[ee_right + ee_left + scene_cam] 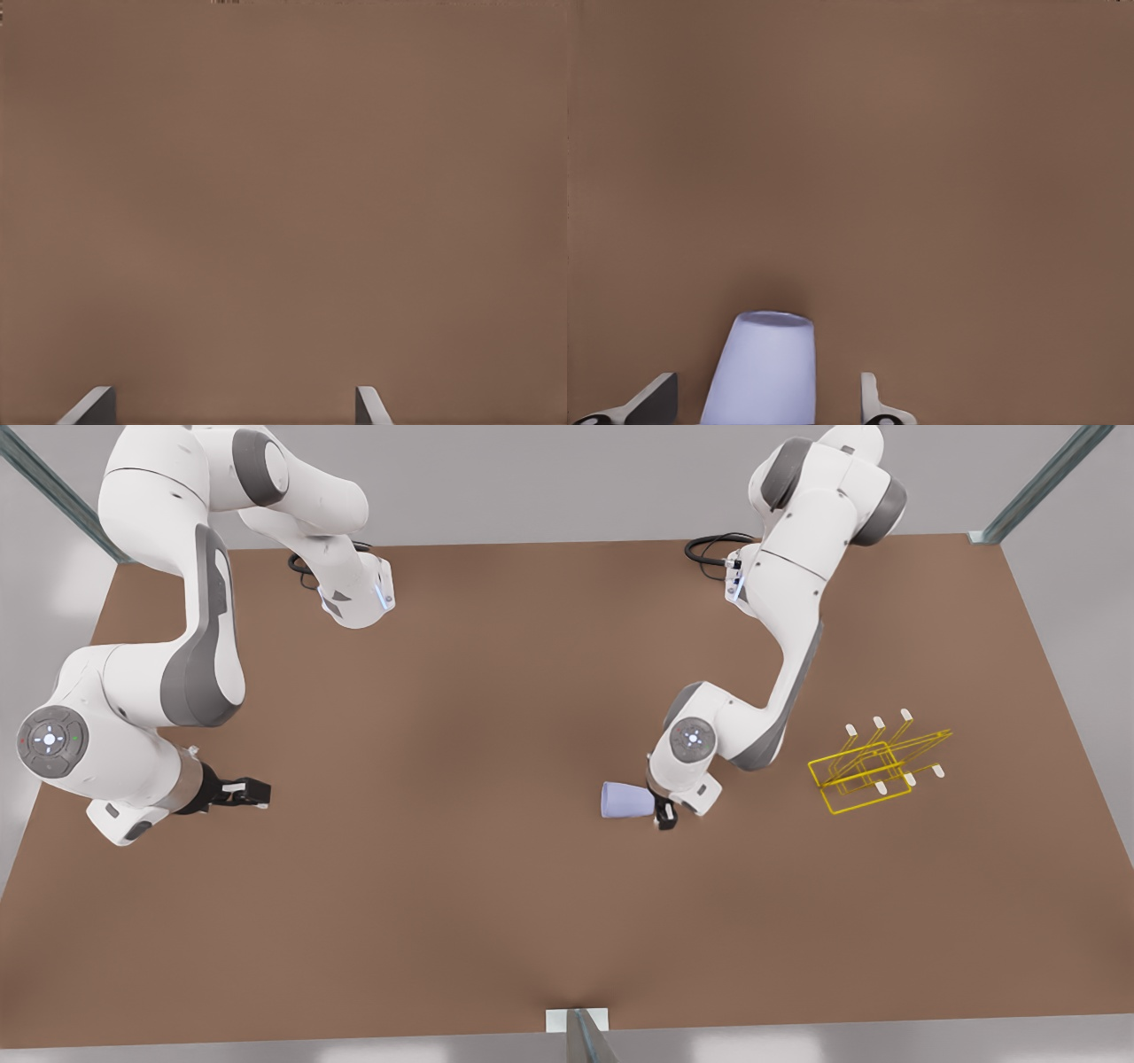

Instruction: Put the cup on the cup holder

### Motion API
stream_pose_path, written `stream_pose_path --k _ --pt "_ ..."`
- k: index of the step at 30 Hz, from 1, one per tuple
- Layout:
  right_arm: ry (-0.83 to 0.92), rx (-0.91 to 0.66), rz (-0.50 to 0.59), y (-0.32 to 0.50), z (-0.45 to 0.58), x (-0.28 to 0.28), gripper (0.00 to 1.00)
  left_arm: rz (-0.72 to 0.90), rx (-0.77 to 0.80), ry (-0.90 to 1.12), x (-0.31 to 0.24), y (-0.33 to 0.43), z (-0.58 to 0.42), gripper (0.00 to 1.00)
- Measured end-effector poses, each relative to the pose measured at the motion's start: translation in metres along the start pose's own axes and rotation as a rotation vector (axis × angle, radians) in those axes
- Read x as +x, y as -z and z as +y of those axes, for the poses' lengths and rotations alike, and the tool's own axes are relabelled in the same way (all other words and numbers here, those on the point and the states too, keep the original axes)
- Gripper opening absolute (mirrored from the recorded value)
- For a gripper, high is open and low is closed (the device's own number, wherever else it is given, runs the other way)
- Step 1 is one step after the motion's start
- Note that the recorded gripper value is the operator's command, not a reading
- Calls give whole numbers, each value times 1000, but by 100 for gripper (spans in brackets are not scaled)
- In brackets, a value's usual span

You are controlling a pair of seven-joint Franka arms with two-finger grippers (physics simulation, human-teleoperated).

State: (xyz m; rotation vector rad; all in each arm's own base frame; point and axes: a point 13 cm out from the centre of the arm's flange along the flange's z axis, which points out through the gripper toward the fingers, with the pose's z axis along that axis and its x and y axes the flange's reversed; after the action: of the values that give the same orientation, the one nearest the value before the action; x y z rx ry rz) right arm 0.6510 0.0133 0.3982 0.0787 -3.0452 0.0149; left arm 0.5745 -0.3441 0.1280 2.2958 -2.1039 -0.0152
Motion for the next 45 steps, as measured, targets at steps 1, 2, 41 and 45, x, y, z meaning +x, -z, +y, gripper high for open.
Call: stream_pose_path --k 1,2,41,45 --pt "1 0 -3 0 0 -1 100 -6 -1 10 0 -3 4 100" --pt "3 1 -5 0 0 -1 100 -10 0 19 1 -4 6 100" --pt "18 -26 -7 -7 2 -7 100 33 3 -25 26 -93 28 100" --pt "17 -27 -13 -5 1 -9 100 46 10 -25 30 -96 27 74"
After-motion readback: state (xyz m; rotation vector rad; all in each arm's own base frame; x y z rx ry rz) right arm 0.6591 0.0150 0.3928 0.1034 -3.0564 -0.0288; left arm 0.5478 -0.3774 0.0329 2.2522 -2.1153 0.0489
